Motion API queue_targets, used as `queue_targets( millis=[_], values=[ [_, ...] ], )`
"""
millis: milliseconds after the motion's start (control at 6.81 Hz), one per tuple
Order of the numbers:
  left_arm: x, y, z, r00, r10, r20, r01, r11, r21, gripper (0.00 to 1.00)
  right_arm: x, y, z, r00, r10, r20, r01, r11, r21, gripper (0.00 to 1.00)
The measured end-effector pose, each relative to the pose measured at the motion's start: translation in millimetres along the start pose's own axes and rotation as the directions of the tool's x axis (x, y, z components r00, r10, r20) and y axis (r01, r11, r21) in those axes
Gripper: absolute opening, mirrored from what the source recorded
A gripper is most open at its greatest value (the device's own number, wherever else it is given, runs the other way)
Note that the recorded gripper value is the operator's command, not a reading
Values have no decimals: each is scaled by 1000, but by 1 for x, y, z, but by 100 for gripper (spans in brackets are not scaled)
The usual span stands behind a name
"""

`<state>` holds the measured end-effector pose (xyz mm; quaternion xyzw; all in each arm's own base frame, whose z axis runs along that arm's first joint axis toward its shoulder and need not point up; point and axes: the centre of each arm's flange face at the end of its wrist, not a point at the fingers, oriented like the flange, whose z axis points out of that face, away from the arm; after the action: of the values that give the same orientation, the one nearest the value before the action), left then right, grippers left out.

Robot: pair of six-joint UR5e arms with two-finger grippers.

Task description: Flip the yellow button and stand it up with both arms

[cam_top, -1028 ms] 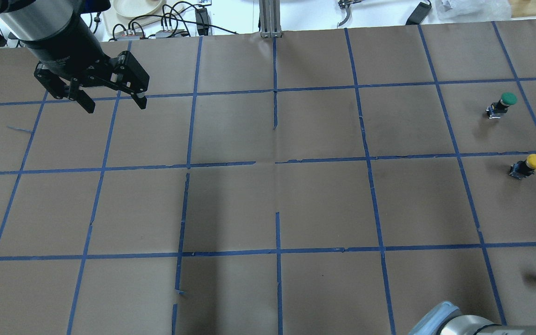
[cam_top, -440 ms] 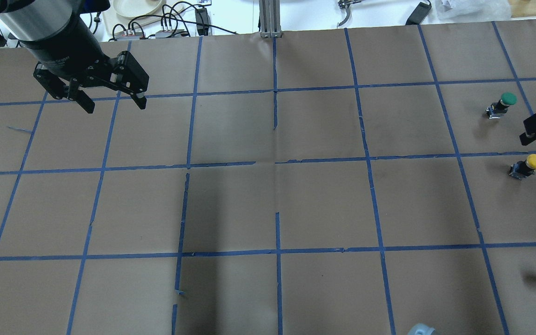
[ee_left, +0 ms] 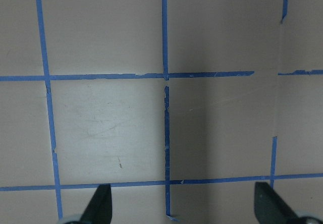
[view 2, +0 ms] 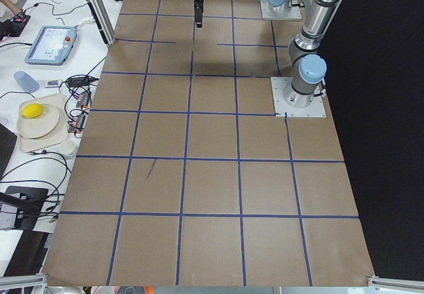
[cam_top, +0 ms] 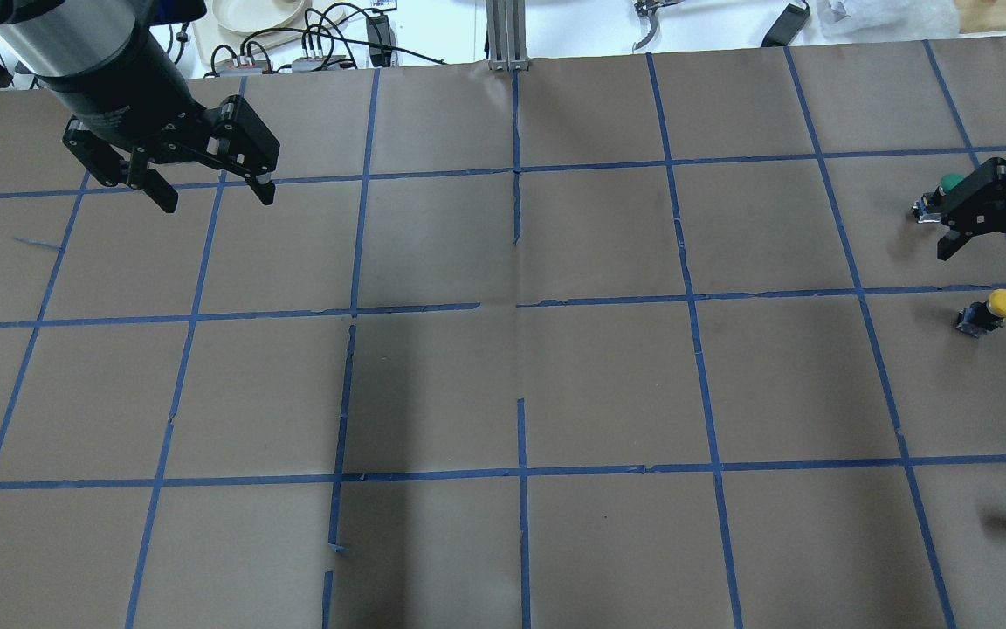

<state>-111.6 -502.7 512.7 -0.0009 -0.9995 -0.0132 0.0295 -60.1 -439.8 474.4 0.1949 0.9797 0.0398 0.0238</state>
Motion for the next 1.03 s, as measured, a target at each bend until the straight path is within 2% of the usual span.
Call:
queue_targets(
  millis=[294,734,1028],
  values=[
    [0,0,0,1000,0,-1,0,1000,0,100,-50,22,-24,1000,-7,-4,7,1000,-24,100],
    [0,0,0,1000,-2,-3,2,1000,1,100,-141,62,-8,991,-127,-37,126,991,-37,100],
    [0,0,0,1000,-2,-4,2,1000,0,100,-155,72,1,988,-148,-44,147,989,-35,100]
  ],
)
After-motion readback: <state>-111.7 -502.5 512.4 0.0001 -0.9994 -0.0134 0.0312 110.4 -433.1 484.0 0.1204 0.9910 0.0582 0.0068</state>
